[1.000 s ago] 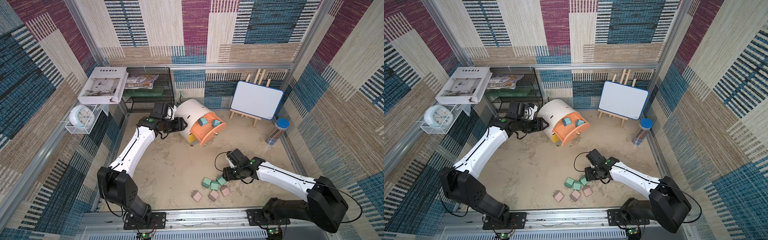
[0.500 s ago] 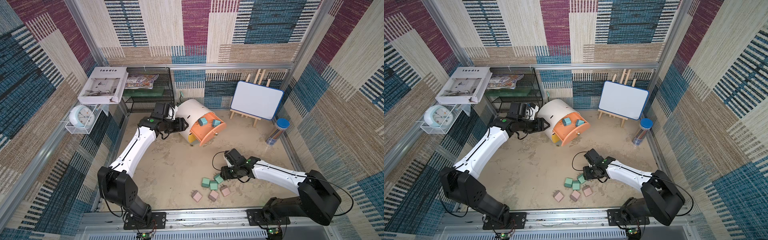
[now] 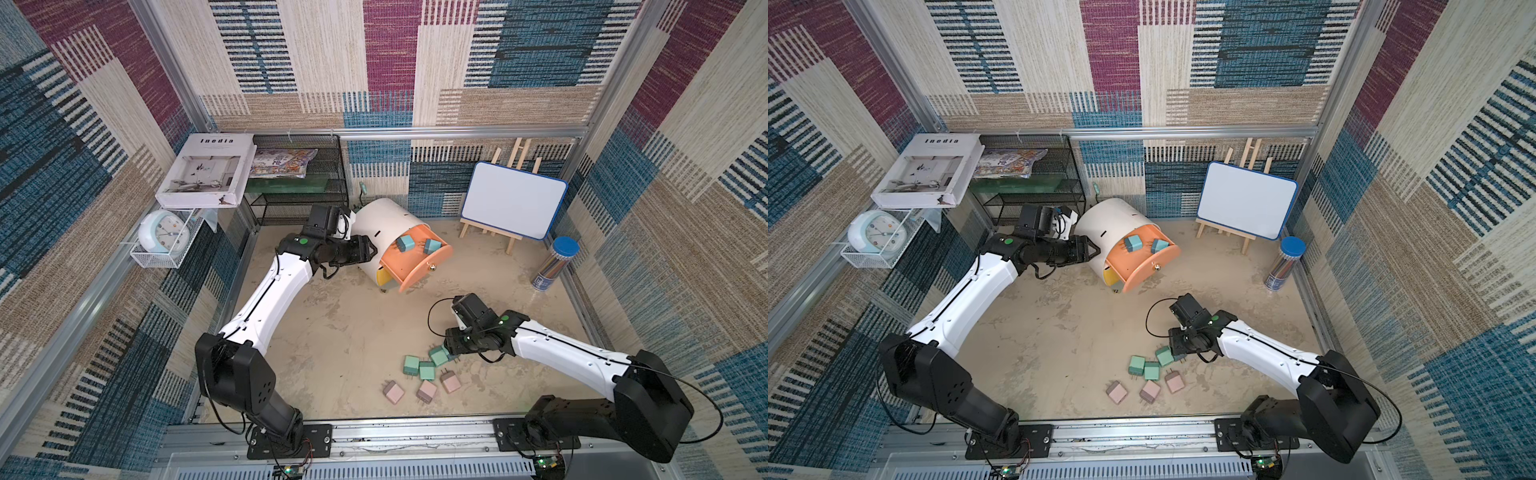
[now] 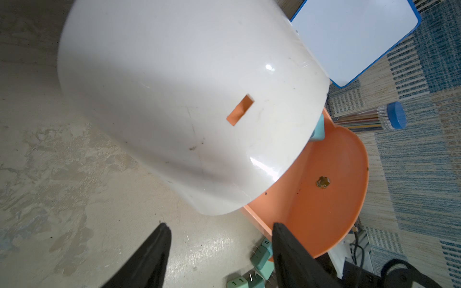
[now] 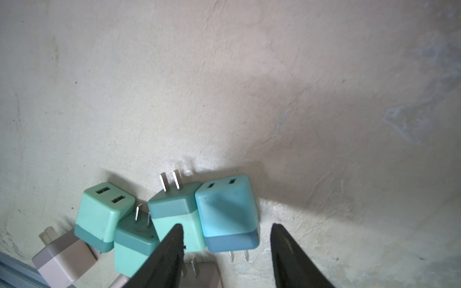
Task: Place the plugs into the drawer by color
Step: Pick up the plug from the center of the board.
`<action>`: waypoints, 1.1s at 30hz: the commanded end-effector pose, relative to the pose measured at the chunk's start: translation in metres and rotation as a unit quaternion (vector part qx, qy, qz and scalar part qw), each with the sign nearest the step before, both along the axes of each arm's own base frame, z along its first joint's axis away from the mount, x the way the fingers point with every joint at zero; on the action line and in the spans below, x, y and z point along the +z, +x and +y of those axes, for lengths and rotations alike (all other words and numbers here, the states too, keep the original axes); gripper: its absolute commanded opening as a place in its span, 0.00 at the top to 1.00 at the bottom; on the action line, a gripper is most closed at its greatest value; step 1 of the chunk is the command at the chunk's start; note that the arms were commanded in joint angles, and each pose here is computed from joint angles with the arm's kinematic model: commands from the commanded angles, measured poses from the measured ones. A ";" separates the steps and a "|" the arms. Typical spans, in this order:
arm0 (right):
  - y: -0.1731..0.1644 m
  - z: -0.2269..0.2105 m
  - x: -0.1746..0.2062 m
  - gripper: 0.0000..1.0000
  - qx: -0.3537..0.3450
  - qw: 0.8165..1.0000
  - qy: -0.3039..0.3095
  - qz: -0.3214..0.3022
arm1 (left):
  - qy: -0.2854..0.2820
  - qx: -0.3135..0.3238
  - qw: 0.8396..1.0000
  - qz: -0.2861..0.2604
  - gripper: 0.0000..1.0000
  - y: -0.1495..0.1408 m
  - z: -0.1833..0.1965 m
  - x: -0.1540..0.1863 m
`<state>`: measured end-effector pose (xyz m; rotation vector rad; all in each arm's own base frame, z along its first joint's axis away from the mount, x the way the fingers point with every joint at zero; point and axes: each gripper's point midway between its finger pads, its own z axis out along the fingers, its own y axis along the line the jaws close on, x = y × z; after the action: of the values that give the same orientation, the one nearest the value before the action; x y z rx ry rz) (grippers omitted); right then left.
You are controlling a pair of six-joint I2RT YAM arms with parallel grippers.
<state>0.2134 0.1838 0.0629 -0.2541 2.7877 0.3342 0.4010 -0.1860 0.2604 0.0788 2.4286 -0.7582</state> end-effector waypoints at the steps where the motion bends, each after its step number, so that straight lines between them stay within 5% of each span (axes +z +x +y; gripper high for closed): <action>1: -0.005 -0.008 -0.004 0.40 -0.002 1.000 -0.018 0.008 | -0.005 -0.006 1.000 -0.011 0.31 0.000 -0.002 0.006; 28: -0.010 0.005 -0.032 0.41 0.029 0.999 -0.029 0.028 | -0.003 -0.007 1.000 -0.009 0.31 0.000 -0.003 0.004; 33: -0.006 0.007 -0.036 0.50 0.033 0.998 -0.035 0.029 | -0.001 -0.006 1.000 -0.009 0.31 0.000 -0.003 0.003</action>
<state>0.2012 0.1872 0.0240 -0.3459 2.8792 0.2643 0.4001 -0.1877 0.2605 0.0841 2.4288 -0.7594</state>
